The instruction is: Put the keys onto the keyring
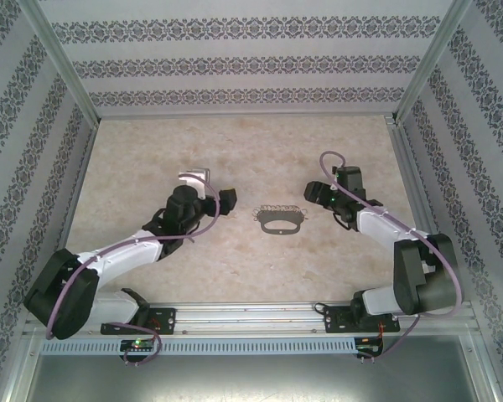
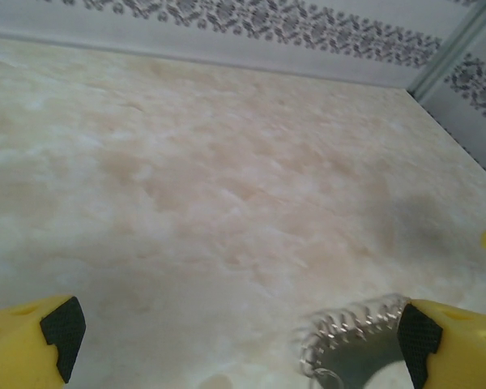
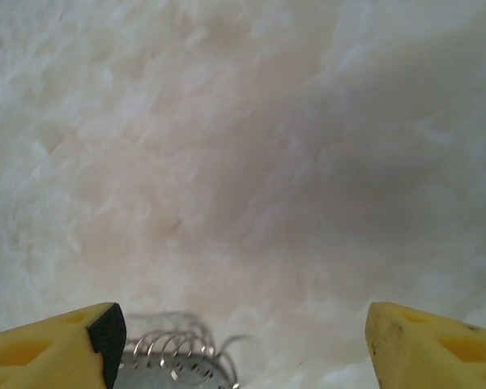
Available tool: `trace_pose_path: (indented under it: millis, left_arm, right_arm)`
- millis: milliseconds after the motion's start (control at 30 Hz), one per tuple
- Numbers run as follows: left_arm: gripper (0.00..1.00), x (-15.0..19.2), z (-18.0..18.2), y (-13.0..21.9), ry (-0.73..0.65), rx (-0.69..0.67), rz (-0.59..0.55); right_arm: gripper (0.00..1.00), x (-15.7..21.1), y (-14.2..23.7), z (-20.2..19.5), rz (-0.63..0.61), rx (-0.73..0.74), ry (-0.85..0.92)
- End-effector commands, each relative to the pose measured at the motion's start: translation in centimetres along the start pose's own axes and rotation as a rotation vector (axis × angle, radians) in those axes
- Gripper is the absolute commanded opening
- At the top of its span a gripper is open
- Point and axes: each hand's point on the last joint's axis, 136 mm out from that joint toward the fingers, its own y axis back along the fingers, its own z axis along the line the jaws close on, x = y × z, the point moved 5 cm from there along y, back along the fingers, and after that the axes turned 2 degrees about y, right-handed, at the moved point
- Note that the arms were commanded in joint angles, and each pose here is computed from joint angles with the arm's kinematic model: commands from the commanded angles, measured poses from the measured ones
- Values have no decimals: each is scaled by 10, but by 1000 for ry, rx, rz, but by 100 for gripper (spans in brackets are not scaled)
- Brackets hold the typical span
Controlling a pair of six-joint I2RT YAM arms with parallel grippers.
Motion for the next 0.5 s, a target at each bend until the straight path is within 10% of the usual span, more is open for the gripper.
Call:
trace_pose_path:
  millis: [0,467]
  left_arm:
    - [100,14,-9,3,42,-7,8]
    - [100,33,-5,16,72,-37,-2]
  right_arm:
    - [78,26,-3,0,85,27,-2]
    - [78,79,-17,4,168,46,-4]
